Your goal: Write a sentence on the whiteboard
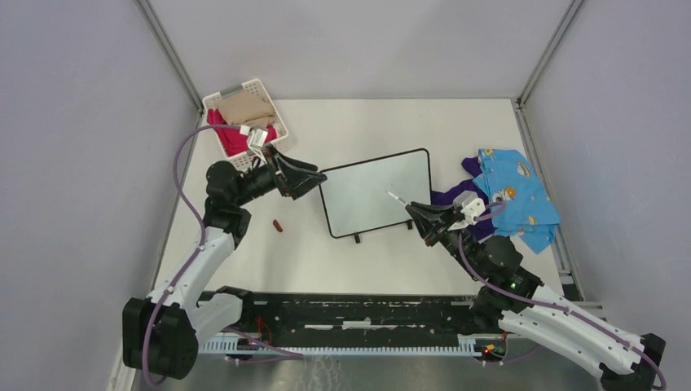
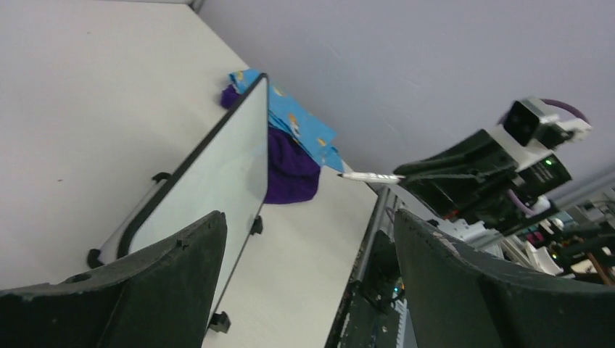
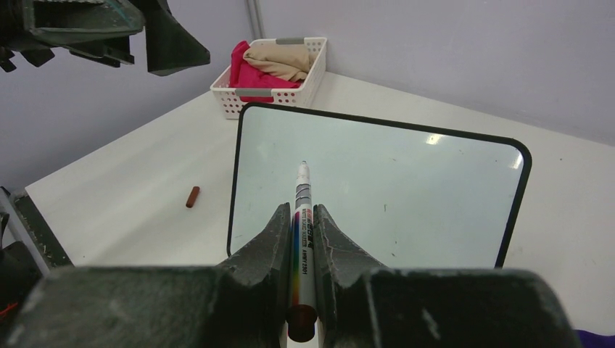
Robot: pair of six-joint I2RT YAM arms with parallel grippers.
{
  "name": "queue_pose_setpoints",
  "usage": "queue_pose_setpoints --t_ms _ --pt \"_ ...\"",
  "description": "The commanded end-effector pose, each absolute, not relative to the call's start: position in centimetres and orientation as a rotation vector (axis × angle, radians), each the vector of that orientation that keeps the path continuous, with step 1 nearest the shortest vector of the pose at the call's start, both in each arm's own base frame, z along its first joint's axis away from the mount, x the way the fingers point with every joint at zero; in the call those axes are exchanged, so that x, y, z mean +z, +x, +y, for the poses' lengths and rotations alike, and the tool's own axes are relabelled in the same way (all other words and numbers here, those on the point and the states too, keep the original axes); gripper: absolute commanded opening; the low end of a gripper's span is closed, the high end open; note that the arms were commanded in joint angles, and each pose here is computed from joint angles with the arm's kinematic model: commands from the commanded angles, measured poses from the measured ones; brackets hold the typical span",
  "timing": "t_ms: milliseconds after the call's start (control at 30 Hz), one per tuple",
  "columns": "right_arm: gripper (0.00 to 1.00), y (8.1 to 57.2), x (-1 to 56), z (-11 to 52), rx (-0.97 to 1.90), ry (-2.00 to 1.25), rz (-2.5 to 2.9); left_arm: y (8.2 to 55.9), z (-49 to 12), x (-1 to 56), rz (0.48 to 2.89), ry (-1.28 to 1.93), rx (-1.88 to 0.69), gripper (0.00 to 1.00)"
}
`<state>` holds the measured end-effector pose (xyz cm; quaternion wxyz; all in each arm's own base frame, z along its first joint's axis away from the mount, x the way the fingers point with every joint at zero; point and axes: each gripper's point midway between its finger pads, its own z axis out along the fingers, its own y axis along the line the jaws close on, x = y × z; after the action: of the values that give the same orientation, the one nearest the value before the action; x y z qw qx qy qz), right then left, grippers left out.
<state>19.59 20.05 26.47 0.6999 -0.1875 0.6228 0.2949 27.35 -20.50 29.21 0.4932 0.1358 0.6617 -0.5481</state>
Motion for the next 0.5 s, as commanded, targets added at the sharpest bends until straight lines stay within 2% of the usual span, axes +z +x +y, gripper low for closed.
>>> queue_pose_setpoints --t_ms 0,167,267,467 --pt "0.00 19.1 30.1 19.5 0.690 -0.376 1.302 23.6 -21.4 32.4 1.531 0.481 -1.384 0.89" --pt "0.00 19.2 30.6 18.4 0.654 -0.353 1.298 22.6 -23.9 25.8 1.851 0.494 -0.982 0.83" --pt "0.00 19.2 30.8 17.4 0.620 -0.330 1.300 20.5 -25.3 22.4 1.918 0.441 -0.900 0.77" --pt "0.00 19.0 31.0 15.5 0.582 -0.285 1.308 19.5 -25.1 19.7 1.926 0.233 -0.764 0.67"
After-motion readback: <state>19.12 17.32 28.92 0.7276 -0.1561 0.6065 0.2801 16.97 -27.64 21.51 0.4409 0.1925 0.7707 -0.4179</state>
